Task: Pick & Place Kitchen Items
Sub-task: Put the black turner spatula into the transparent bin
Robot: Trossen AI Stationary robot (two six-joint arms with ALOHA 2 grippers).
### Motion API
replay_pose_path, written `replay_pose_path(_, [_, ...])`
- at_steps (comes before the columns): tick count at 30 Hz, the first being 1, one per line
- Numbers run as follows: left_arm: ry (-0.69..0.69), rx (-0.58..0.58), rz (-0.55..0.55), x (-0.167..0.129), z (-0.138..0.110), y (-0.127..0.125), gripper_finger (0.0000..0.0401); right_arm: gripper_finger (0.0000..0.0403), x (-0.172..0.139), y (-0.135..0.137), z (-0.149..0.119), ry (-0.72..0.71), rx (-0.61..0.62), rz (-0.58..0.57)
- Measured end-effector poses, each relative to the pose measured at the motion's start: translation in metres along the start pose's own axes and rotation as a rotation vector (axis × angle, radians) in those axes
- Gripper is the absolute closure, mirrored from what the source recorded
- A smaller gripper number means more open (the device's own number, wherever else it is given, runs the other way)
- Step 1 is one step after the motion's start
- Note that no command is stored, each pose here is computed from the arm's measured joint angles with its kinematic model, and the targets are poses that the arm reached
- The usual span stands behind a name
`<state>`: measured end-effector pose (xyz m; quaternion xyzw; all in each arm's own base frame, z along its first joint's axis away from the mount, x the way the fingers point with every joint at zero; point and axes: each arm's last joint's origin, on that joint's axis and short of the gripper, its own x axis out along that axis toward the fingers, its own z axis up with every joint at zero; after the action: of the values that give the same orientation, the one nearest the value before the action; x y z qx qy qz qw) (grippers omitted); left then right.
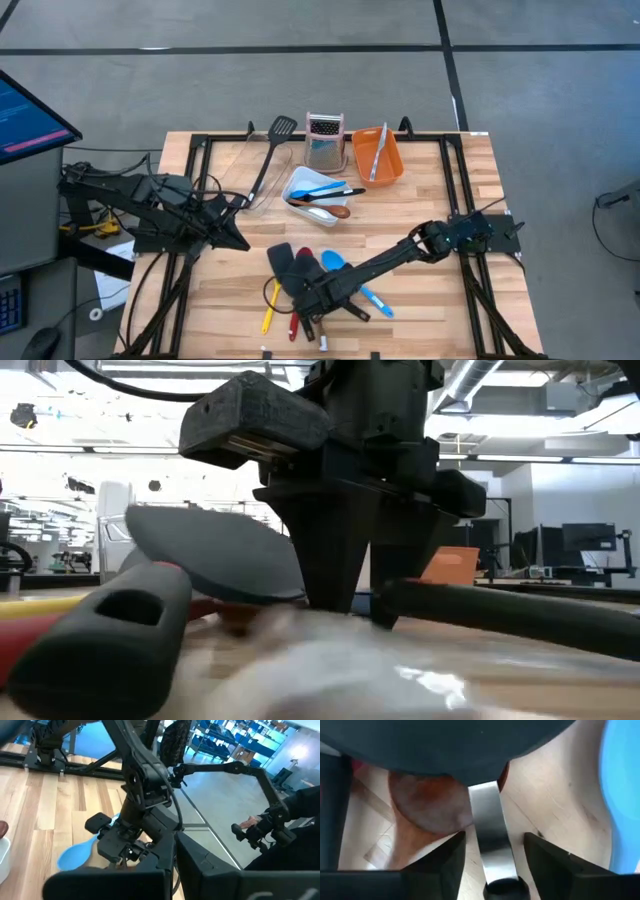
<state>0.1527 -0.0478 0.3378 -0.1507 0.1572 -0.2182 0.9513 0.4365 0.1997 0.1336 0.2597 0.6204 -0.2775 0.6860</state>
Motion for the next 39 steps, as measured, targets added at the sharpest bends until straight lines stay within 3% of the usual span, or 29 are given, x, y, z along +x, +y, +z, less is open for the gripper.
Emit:
replay_pose_path(14, [0.008,-0.002,0.002,0.002,-0.001,0.001,0.0398,0.0342,-0.001,-0.002,-0.001,0.01,-0.013,-0.018])
replay_pose_path(25, [0.008,-0.002,0.002,0.002,0.0,0.001,0.0398,0.0342,-0.034,-0.005,0.002,0.046,-0.101,-0.093])
replay_pose_path(33, [0.008,-0.002,0.001,0.002,-0.001,0.001,0.0398,0.0342,-0.071,0.0,0.009,-0.005,-0.171,0.003])
replay_pose_path(39, [0.007,-0.002,0.001,0.002,0.0,0.001,0.0398,0.0342,-0.105,-0.015,0.014,-0.087,-0.15,-0.007])
